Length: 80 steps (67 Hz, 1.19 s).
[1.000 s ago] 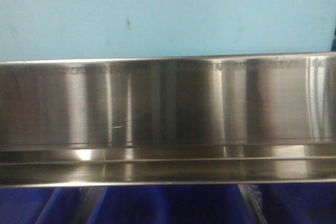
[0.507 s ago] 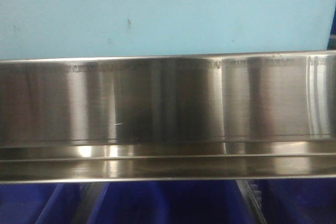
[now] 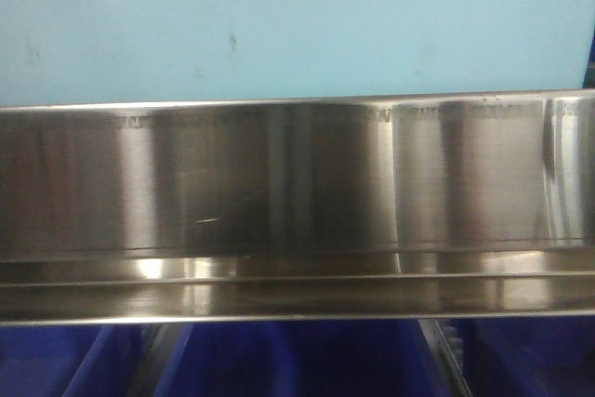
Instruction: Move two blue bins to right shelf middle
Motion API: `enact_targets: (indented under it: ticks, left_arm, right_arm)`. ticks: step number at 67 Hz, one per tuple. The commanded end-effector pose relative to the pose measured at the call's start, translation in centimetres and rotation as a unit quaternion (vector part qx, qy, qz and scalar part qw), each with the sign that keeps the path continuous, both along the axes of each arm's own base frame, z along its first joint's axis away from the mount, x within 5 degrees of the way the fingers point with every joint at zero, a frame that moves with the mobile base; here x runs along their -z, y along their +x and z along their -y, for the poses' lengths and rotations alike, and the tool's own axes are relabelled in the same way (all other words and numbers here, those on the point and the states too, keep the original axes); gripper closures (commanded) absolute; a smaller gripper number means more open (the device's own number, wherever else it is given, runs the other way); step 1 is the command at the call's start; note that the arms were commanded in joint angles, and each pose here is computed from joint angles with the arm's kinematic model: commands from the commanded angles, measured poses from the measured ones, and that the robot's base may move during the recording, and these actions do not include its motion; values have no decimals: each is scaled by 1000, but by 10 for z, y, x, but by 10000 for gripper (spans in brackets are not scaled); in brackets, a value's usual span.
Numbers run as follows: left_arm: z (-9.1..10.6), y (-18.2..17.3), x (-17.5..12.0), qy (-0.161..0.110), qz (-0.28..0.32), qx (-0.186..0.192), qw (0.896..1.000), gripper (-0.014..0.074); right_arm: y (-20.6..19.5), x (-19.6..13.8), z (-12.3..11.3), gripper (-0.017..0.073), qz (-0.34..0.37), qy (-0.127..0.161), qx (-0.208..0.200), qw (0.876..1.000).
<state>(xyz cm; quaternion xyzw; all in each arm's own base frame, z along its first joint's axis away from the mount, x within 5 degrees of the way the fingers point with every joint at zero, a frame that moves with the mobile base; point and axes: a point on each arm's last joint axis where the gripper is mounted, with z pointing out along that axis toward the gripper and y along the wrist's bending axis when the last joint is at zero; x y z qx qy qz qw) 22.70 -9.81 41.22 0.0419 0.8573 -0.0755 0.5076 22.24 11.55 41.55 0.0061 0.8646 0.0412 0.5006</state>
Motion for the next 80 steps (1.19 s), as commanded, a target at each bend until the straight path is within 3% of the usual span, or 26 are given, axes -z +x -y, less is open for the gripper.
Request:
enact_targets:
  ticks: [1,27,50,54,64,71,75,80]
  left_arm:
    - [8,-5,-11,-43,43,32,998,704]
    - [11,-12,22,-48,64,70,994,704]
    - [10,-12,26,-44,57,68,995,695]
    - [10,-12,26,-44,57,68,995,644]
    - [10,-12,26,-44,57,68,995,389]
    - [10,-12,26,-46,56,68,995,274]
    - [10,-12,26,-49,54,67,995,251]
    - [10,-12,26,-49,54,67,995,253]
  right_arm:
    - [-1,2,-6,701,26,19,-28,999]
    - [-1,34,-8,701,2,-4,-44,999]
    - [-1,35,-10,701,7,-1,-51,999]
    - [-1,35,-10,701,7,-1,-51,999]
    - [-1,35,-10,701,7,-1,-51,999]
    - [0,35,-9,700,5,-3,-48,999]
    - [-1,36,-8,631,3,-4,-45,999]
    - [-1,36,-8,479,-1,-7,-42,999]
